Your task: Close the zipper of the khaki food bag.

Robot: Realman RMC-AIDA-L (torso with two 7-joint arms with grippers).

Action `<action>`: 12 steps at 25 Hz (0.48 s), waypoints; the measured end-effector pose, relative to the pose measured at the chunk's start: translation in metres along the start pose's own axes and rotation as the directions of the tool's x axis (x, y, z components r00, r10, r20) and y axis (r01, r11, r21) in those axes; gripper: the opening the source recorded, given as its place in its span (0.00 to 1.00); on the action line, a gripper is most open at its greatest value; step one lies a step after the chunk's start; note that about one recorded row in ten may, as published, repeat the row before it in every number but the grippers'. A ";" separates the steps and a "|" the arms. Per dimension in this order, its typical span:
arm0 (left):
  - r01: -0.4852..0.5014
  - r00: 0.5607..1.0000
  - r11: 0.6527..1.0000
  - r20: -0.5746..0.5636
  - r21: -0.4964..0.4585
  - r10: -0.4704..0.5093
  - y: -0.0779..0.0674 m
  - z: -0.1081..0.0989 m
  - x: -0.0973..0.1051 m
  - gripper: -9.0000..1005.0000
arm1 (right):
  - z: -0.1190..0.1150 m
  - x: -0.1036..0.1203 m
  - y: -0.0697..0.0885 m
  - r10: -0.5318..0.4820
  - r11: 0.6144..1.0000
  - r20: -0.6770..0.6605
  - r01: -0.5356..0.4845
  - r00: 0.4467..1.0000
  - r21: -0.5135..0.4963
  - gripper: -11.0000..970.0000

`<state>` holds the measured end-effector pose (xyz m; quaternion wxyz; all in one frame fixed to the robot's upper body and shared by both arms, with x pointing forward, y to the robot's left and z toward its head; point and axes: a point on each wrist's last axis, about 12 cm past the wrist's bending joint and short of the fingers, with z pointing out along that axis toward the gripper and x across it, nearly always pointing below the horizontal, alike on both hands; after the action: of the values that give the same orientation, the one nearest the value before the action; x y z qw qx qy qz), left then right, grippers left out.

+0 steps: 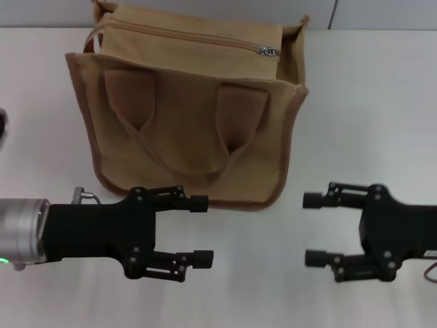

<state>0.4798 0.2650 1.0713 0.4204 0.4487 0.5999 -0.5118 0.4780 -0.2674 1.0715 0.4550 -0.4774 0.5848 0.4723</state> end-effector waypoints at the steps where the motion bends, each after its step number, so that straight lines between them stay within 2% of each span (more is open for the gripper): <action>1: 0.000 1.000 1.000 -0.016 -0.011 0.000 0.002 0.001 0.002 0.83 | 0.000 0.000 0.000 0.000 1.000 0.000 0.000 1.000 0.000 0.80; 5: -0.003 0.999 1.000 -0.040 -0.023 0.002 0.005 0.002 0.004 0.83 | 0.003 0.004 -0.002 0.006 1.000 -0.051 -0.006 0.999 -0.005 0.80; 12: -0.014 0.998 1.000 -0.065 -0.025 0.012 0.008 0.000 0.003 0.83 | 0.003 0.007 -0.003 -0.003 1.000 -0.063 0.003 0.998 0.003 0.80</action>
<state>0.4869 0.2658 1.0670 0.4099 0.4636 0.6167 -0.4866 0.4803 -0.2651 1.0640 0.4379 -0.4921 0.5990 0.4553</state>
